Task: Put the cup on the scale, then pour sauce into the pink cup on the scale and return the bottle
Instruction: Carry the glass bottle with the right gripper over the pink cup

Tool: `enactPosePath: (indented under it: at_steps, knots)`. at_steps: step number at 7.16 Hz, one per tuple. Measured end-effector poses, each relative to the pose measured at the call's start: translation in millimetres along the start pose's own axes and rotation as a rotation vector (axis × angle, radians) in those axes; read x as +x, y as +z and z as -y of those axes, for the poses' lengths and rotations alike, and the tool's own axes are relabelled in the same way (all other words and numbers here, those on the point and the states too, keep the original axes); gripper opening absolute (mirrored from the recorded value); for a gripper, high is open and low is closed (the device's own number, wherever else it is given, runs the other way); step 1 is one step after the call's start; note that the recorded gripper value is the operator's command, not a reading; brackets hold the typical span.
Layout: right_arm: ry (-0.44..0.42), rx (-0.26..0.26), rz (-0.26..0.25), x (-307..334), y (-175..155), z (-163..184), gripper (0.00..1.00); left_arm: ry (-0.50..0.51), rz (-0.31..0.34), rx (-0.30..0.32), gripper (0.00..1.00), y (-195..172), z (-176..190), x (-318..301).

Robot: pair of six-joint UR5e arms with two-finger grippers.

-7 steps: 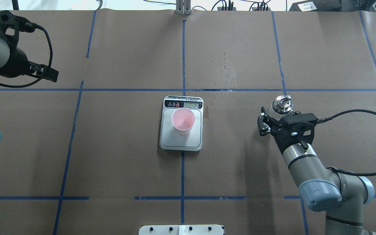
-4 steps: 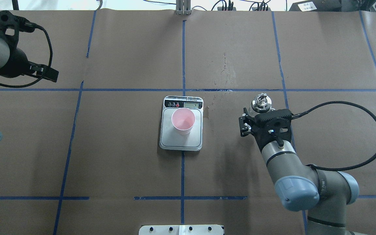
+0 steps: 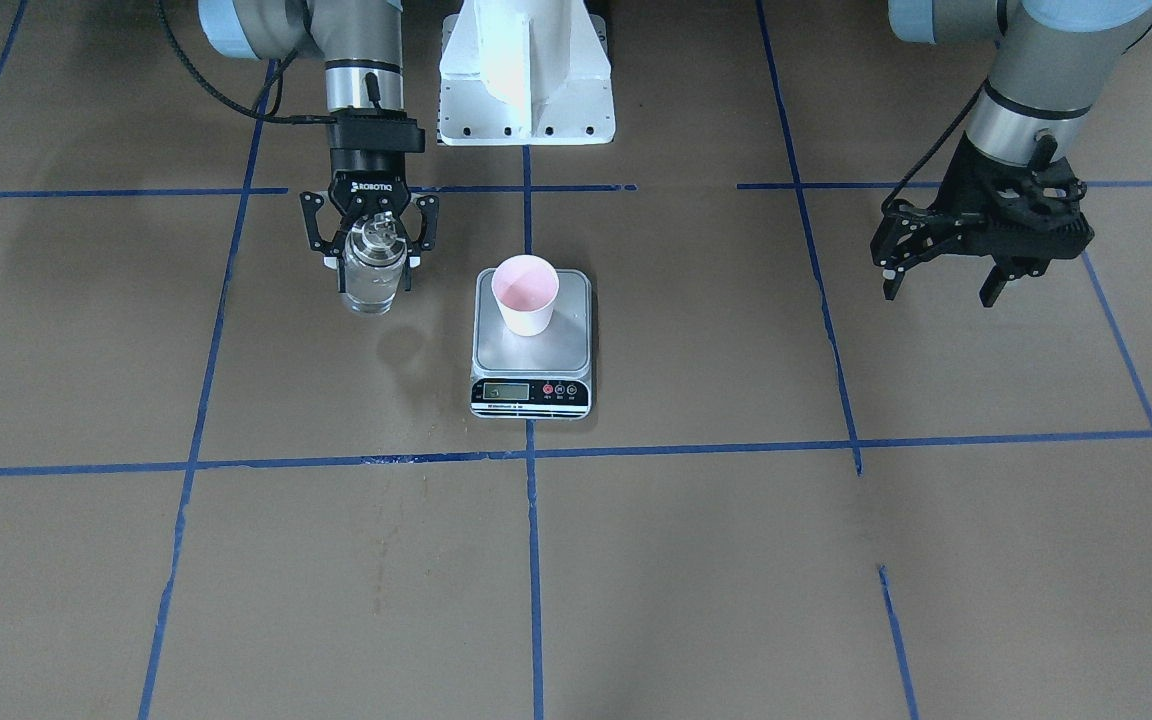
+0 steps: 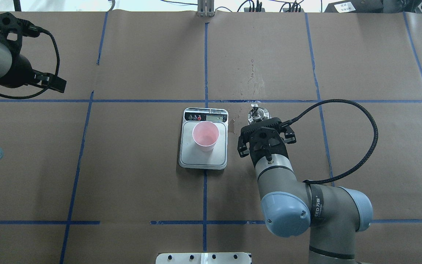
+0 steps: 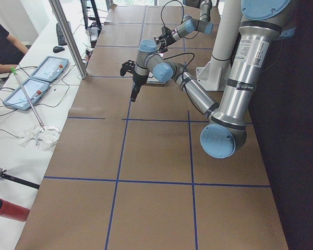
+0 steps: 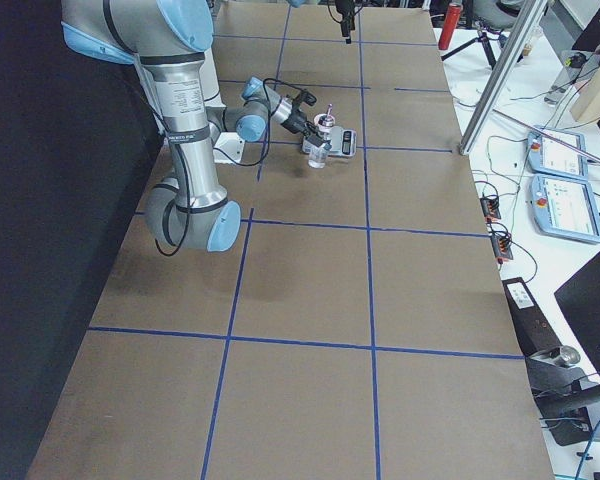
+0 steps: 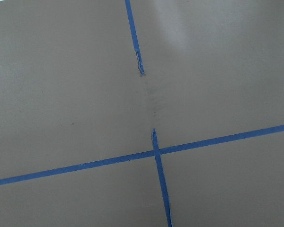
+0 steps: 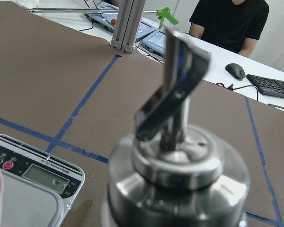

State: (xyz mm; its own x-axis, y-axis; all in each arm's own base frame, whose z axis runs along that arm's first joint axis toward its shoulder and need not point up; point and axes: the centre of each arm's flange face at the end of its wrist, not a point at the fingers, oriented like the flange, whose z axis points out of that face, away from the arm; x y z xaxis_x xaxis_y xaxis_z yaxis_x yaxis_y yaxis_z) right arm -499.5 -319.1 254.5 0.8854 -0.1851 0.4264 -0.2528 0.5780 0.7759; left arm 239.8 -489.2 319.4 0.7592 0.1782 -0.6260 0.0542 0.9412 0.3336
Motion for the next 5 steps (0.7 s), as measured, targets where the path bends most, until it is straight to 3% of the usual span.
enactPosePath:
  at_steps: [1,3,5]
  knots:
    - [-0.062,0.003,-0.012,-3.0,-1.6,3.9,0.00,0.000,0.000,0.000,1.00,0.2,0.0,0.1]
    - [-0.237,0.011,-0.085,-4.5,0.5,0.6,0.00,0.000,0.001,-0.001,1.00,1.1,0.1,-0.2]
    - [-0.427,0.017,-0.195,-21.5,-1.4,10.6,0.00,0.000,0.000,-0.002,1.00,1.7,0.0,0.3]
